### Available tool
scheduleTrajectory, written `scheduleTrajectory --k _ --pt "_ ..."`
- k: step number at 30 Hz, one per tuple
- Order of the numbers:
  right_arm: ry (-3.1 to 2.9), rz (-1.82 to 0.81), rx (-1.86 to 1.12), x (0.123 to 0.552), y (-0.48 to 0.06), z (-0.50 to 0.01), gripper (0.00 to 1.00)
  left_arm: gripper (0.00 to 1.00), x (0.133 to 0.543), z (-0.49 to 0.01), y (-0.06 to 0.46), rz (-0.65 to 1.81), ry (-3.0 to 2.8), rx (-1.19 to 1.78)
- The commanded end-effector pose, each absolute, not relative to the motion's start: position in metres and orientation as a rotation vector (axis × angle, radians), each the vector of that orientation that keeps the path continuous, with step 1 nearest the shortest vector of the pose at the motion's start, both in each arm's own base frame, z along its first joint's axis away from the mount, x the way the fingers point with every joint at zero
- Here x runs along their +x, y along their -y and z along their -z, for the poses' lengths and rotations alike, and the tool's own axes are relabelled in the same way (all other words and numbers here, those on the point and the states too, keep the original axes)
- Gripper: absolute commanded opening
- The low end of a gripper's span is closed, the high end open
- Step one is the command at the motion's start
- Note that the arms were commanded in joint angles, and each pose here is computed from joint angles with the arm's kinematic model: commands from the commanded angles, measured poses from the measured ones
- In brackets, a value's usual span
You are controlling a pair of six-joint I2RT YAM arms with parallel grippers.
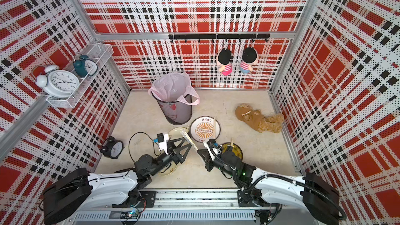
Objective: Remove the packaging of disposable chopsticks
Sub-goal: Pick up the disposable chopsticks from the center of the board.
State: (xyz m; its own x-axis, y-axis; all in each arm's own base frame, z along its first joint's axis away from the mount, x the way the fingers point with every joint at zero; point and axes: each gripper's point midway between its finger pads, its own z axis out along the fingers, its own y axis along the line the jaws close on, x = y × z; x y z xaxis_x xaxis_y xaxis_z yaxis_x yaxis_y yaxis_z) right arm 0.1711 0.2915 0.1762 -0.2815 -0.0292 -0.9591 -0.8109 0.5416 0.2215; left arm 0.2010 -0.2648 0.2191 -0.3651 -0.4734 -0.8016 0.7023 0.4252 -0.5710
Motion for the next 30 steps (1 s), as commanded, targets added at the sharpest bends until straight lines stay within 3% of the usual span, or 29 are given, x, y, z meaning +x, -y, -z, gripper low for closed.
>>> scheduleTrajectory --k 1,13,17,24,29,30 --pt "-1.609 -0.948 -0.779 0.163 -0.300 -0.188 0.11 0.76 0.198 -0.247 0.267 1.315 -1.385 0.195" --pt "-1.569 -0.989 -0.803 0.158 -0.306 -0.189 0.11 0.31 0.198 -0.249 0.269 1.357 -1.366 0.181" --pt "-1.557 -0.996 -0.798 0.160 -0.310 -0.192 0.16 0.17 0.197 -0.249 0.270 1.370 -1.361 0.183" --pt "-1.550 -0.994 -0.785 0.164 -0.313 -0.194 0.19 0.00 0.199 -0.246 0.268 1.376 -1.371 0.180" --pt "-1.545 -0.976 -0.802 0.163 -0.309 -0.190 0.36 0.00 0.199 -0.247 0.268 1.373 -1.362 0.209" --pt "-1.536 -0.975 -0.814 0.162 -0.307 -0.190 0.45 0.00 0.196 -0.249 0.270 1.378 -1.350 0.253"
